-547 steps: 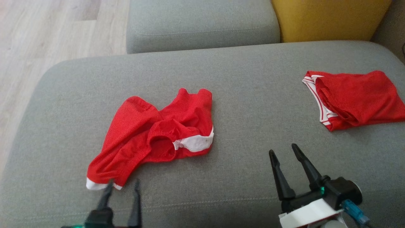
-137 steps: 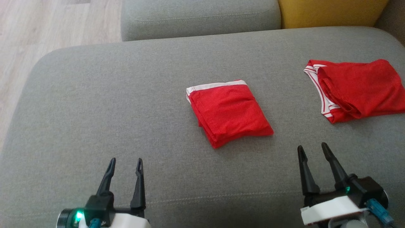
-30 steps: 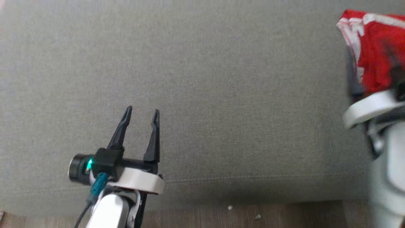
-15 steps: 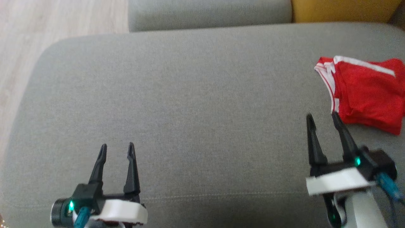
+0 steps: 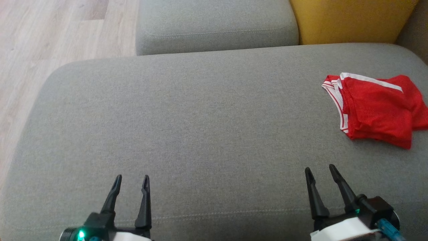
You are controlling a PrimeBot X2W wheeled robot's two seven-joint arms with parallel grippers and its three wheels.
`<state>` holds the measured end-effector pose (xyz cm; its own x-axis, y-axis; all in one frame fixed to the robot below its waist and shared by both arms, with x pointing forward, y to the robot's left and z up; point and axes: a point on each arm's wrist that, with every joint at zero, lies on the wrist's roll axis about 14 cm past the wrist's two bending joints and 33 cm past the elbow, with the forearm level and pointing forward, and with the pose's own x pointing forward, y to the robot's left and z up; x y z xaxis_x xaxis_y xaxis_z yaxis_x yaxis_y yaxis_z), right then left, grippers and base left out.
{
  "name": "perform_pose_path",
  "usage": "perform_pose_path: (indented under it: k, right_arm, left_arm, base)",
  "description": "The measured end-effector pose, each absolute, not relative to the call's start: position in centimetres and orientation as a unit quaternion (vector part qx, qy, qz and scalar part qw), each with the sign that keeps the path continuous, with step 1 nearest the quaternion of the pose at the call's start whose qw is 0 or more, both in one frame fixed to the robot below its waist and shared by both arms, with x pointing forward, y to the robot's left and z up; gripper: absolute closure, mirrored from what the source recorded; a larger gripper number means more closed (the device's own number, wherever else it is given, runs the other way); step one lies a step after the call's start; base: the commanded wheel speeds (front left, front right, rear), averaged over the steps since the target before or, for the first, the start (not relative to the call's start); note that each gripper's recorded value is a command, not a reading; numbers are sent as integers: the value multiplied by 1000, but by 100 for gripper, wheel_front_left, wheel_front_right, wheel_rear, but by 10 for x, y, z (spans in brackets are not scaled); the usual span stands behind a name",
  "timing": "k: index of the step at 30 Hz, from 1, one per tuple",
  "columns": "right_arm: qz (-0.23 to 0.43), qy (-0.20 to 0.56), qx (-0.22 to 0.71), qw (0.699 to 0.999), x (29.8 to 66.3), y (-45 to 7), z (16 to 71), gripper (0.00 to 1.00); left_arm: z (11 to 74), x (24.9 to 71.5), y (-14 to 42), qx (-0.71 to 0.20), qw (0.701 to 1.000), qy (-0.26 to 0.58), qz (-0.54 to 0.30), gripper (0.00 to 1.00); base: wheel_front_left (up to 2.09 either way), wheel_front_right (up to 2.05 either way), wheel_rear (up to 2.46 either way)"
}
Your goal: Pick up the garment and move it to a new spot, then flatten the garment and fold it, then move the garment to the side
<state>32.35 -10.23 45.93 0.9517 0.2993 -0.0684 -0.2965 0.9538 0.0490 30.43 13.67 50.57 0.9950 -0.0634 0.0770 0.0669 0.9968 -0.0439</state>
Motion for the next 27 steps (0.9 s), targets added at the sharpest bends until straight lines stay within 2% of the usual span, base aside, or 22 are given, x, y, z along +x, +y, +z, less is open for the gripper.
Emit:
perform_pose_path:
  k: [12,13,20,27]
  right_arm:
    - [158,30,15,987,322,-98,464,0]
    - [158,28,15,987,322,-98,465,100]
    - [150,100,23,983,299,-103,422,100]
    - [130,106,63,984,302,-109,422,100]
  left_arm:
    - [501,302,137,-23,999,-32,-32,0]
    - [501,301,138,-23,999,-31,-31,100]
    - [459,285,137,-26,999,38,-29,100]
    - [454,285,139,-70,996,54,-20,100]
  base:
    - [0,0,0]
    - [0,0,0]
    - [0,0,0]
    - [0,0,0]
